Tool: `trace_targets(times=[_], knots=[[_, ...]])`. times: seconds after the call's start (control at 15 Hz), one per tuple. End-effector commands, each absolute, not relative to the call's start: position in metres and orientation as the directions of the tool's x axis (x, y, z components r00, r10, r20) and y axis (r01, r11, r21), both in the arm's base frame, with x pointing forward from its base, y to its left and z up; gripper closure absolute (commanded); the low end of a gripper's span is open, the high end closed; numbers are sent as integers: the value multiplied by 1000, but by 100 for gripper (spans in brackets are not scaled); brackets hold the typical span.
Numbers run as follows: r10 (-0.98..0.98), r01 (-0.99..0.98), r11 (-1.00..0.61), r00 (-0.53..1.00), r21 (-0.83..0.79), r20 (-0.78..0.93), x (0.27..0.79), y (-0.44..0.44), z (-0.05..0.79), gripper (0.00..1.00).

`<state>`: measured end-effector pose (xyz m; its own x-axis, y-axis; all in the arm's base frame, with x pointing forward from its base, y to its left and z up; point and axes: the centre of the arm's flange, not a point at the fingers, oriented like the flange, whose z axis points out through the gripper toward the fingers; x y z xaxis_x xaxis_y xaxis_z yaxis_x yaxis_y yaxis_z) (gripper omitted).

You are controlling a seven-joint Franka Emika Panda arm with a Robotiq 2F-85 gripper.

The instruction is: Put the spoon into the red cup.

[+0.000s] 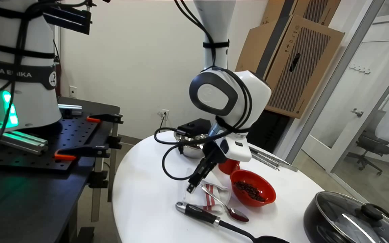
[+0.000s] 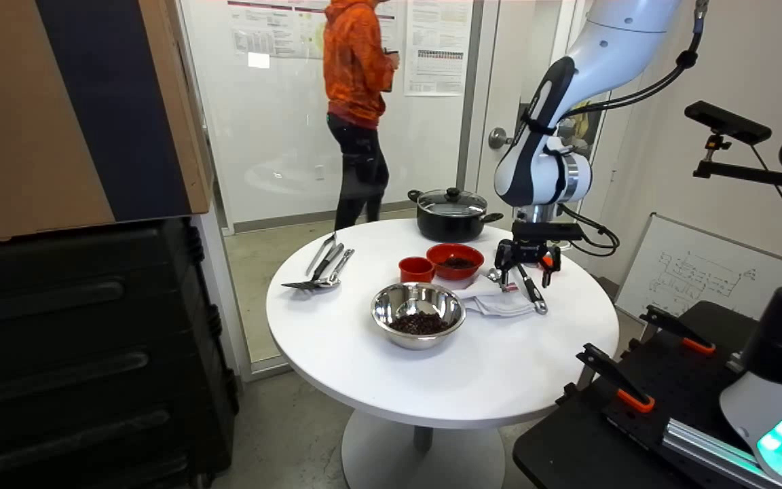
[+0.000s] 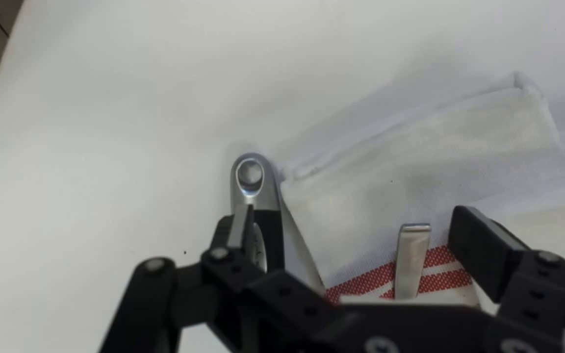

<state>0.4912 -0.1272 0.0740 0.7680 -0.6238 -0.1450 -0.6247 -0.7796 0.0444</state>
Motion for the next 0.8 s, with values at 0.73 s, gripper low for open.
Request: trace_targets(times=[0.73], knots=[[-645,-645,-764,761,15,-70,525,-121,36,0]])
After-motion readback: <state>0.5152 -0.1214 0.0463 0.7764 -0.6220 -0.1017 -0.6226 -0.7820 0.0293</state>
